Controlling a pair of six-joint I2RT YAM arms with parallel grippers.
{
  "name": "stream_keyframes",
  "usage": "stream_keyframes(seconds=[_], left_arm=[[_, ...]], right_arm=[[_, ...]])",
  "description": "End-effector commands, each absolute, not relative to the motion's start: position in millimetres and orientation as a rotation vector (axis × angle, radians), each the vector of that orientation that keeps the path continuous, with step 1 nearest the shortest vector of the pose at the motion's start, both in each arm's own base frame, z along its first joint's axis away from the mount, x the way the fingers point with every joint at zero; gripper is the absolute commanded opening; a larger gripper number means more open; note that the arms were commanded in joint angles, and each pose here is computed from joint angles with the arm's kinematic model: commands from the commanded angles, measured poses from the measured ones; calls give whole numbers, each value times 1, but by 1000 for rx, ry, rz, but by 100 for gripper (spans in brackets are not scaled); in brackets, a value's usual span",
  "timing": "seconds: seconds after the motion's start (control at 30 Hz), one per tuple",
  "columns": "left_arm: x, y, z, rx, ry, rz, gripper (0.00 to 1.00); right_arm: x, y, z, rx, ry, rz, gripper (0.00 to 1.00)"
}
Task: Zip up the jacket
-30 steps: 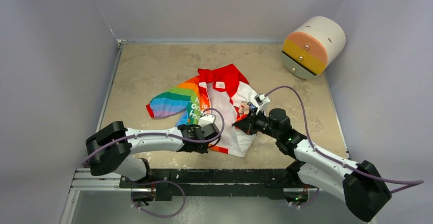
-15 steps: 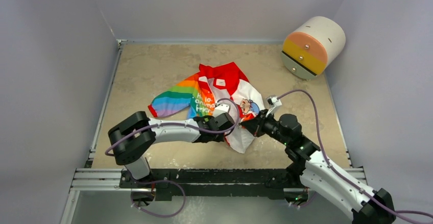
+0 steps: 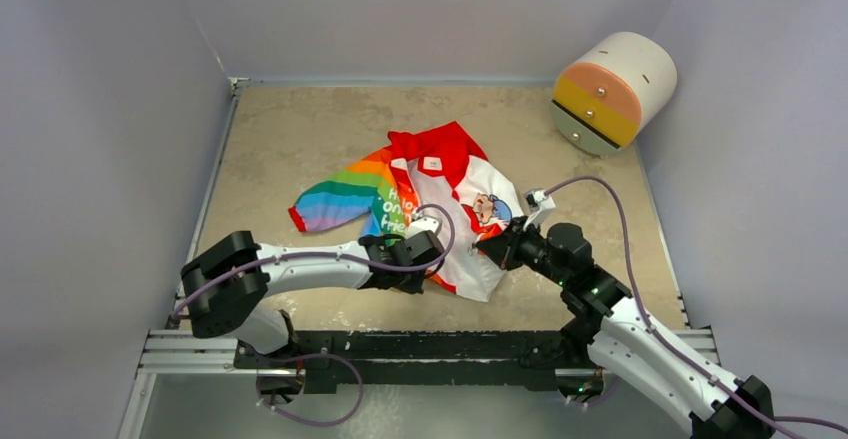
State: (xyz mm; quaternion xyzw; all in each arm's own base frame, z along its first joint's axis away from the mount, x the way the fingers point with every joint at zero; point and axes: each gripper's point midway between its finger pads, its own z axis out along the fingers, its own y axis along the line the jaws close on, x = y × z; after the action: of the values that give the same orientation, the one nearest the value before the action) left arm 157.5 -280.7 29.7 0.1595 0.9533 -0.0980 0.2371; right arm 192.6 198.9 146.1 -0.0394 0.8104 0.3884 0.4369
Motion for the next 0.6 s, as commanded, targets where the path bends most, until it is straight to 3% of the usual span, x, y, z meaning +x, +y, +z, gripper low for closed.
stream_keyframes(seconds=[0.0, 0.07, 0.23, 0.37, 0.57], left_arm=[[137, -282, 42, 420, 2626, -380, 0], [135, -281, 43, 403, 2623, -388, 2], [146, -270, 61, 331, 2557, -347, 28], [149, -266, 72, 302, 2529, -352, 35], [145, -260, 58, 325, 2567, -298, 36]], right_arm=[[202, 202, 169, -96, 1952, 975, 0], [203, 203, 168, -98, 1952, 978, 0], [203, 204, 168, -102, 1954, 979, 0], [202, 203, 167, -102, 1956, 979, 0], [200, 202, 165, -94, 1954, 984, 0]])
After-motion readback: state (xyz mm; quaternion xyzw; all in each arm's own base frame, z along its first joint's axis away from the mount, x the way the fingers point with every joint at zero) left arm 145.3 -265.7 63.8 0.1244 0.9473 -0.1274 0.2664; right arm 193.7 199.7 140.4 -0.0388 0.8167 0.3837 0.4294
